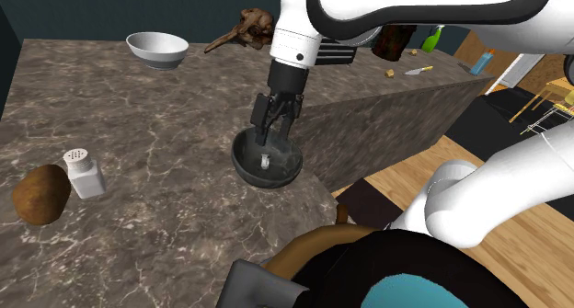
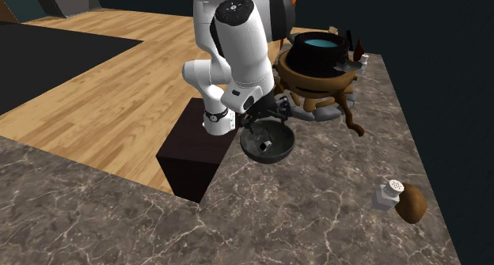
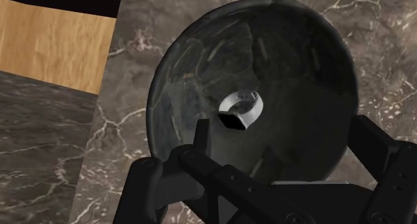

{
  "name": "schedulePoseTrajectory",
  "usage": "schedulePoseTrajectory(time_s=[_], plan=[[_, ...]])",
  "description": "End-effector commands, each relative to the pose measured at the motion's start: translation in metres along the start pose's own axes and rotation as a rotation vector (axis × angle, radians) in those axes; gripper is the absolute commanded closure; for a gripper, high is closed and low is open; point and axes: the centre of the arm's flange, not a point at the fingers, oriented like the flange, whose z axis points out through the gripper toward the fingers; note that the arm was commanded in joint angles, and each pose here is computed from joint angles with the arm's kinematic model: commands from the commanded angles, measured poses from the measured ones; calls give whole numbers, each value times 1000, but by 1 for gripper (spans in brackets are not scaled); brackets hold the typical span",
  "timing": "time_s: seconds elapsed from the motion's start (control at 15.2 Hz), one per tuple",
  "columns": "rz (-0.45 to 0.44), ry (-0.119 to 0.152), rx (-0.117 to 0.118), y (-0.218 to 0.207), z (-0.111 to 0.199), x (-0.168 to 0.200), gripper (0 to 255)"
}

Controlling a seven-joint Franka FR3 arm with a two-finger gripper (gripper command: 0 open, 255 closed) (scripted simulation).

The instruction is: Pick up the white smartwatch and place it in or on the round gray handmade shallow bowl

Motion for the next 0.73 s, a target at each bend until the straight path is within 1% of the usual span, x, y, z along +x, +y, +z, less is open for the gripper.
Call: schedulePoseTrajectory(time_s=[0.0, 0.13, 0.66], plan=[[0, 0, 0, 0, -20, 0, 0], [0, 0, 0, 0, -44, 0, 0], [0, 0, 0, 0, -44, 0, 0]])
